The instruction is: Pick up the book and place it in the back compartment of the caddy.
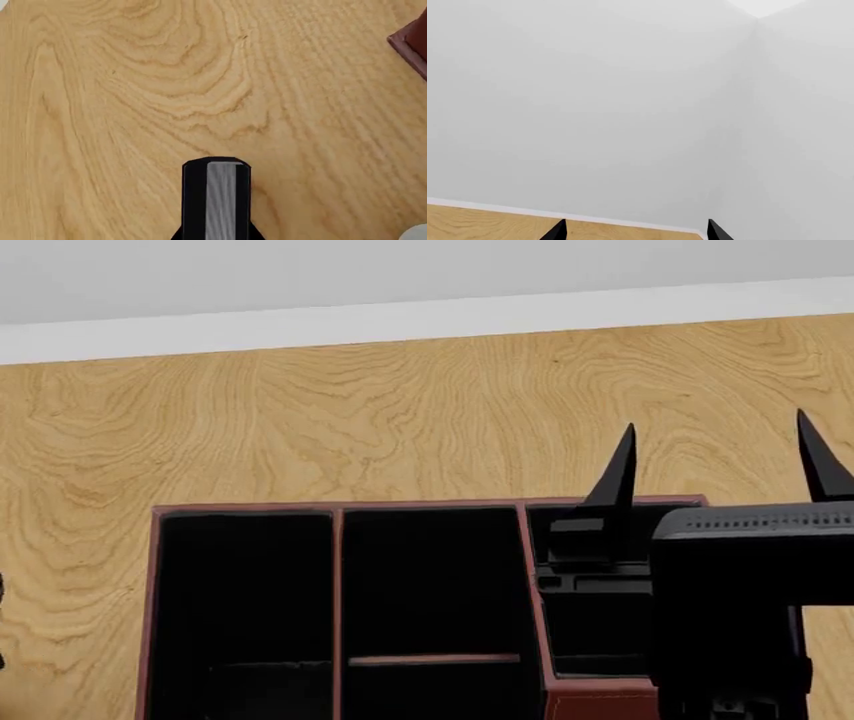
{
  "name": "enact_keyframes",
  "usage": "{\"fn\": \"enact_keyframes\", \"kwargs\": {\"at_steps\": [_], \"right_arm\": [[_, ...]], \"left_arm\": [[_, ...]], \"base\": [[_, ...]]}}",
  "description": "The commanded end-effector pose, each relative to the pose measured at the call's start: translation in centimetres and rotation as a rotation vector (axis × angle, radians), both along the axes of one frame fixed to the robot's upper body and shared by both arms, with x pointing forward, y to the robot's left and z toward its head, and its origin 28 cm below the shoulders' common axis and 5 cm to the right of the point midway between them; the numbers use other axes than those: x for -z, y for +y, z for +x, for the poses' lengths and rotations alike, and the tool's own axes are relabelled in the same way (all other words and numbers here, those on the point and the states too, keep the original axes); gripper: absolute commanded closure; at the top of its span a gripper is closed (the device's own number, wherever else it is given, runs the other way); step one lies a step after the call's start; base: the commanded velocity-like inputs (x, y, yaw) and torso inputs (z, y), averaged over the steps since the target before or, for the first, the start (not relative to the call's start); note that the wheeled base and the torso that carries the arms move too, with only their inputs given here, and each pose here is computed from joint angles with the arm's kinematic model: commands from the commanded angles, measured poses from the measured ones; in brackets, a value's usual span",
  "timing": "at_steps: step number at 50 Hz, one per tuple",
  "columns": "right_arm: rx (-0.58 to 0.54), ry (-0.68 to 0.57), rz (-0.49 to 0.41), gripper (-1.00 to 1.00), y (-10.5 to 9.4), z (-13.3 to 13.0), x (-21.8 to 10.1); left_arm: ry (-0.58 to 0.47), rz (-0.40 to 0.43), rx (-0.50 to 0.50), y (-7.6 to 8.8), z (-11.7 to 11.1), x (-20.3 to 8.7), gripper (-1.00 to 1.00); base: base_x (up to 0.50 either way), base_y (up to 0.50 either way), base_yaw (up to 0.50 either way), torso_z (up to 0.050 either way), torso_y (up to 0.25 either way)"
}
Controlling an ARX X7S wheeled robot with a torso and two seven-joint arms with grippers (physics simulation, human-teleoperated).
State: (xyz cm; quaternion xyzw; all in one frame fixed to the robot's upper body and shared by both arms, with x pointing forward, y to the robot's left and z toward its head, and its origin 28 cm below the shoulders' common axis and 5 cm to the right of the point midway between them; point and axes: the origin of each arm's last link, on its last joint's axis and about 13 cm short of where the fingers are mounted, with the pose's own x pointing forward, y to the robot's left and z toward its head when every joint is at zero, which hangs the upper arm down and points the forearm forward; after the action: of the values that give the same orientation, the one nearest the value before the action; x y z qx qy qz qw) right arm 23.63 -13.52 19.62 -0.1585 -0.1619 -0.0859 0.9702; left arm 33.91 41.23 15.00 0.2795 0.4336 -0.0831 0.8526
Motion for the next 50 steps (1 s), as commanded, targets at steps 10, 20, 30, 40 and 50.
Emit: {"fn": "enact_keyframes", "kwargs": {"at_steps": [10,20,30,40,50], "right_arm": [[-0.004,-0.006,0.0,-1.0,0.0,-0.2,-0.2],[-0.014,-0.019,0.006,-1.0,-0.2,-0.5,-0.3],[-0.032,-0.031,0.022,-1.0,-0.2,-0.3,-0.3],[-0.038,-0.034,0.031,-1.0,-0.2,-0.3,0.0],[-0.043,-0.042,0.038,-1.0,-0.2,-0.3,0.0]], "left_arm": [[-0.213,0.171,-0.01,-0.3,0.0,-6.4,1.0],[-0.338,0.202,0.005,-1.5,0.1,-9.8,1.0],[-0.437,0.159,0.07,-3.0,-0.9,-12.9,1.0],[-0.581,0.179,0.153,-5.1,-0.9,-15.8,1.0],[-0.659,0.215,0.185,-7.2,-0.4,-17.6,1.0]], "base": [[0.0,0.0,0.0,0.0,0.0],[0.0,0.0,0.0,0.0,0.001],[0.0,0.0,0.0,0.0,0.001],[0.0,0.0,0.0,0.0,0.001],[0.0,0.0,0.0,0.0,0.002]]}}
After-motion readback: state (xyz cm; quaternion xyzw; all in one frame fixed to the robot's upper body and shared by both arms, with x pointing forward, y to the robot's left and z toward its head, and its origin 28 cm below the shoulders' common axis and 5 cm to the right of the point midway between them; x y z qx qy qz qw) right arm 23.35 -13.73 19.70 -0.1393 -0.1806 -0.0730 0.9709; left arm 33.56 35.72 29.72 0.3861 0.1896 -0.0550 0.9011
